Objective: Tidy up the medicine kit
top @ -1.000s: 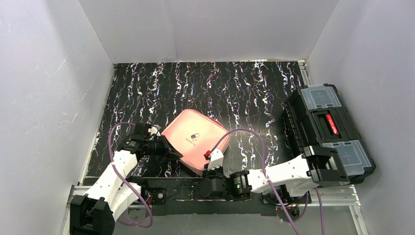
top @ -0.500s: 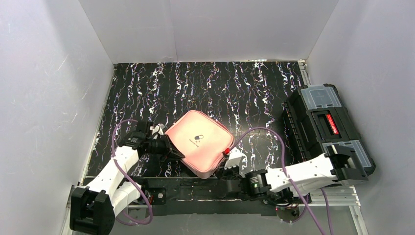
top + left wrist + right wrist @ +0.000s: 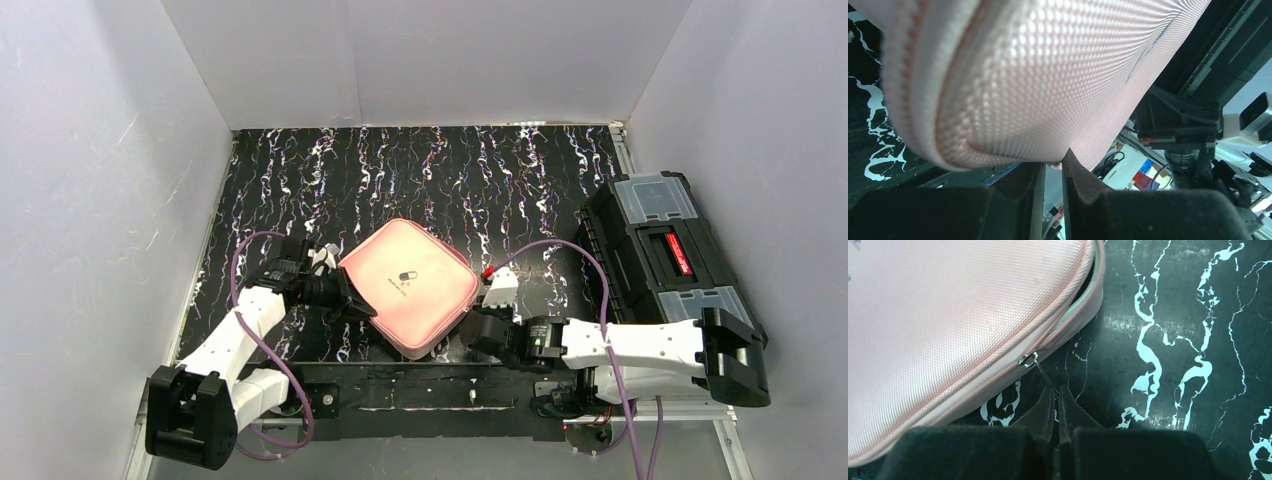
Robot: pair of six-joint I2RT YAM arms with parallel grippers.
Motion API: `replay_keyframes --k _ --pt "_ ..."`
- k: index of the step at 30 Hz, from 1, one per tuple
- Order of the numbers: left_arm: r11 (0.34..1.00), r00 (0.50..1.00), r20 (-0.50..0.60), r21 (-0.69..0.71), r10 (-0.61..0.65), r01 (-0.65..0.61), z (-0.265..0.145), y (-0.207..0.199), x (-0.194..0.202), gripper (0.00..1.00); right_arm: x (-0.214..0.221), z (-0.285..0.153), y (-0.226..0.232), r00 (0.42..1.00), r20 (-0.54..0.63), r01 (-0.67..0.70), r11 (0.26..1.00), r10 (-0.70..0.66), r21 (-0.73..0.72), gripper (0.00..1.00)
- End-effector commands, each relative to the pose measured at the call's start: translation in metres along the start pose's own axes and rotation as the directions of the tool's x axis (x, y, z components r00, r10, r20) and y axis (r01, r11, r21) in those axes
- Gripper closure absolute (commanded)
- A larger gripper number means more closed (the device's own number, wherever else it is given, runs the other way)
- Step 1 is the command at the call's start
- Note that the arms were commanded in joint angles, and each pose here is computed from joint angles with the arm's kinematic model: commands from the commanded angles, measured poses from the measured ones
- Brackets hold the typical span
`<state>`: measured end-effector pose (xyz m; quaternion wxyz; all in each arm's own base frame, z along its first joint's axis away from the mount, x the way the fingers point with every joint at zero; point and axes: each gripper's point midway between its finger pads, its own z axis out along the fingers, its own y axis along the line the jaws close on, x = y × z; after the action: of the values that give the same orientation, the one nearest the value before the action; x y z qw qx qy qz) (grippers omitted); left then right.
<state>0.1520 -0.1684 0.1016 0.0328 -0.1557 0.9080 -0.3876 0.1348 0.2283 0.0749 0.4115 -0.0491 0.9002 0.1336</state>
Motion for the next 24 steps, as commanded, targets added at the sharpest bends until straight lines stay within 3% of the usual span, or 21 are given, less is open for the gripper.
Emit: replay_keyframes --k 1,10,24 --pt "0.998 0.997 0.038 0.003 0.067 -0.067 -0.007 -0.006 -0.01 1.0 -0.007 0.009 -0.064 0.994 -0.028 0.108 0.973 -0.104 0.203 0.99" --pt "0.997 0.997 0.014 0.011 0.073 -0.073 -0.007 -0.009 -0.011 1.0 -0.031 0.022 -0.082 0.998 0.007 0.062 0.971 -0.065 0.231 0.99" --pt "0.998 0.998 0.031 -0.034 0.062 -0.061 0.003 -0.017 -0.047 0.99 0.011 -0.006 -0.06 0.998 -0.054 -0.008 0.995 0.013 0.094 0.99"
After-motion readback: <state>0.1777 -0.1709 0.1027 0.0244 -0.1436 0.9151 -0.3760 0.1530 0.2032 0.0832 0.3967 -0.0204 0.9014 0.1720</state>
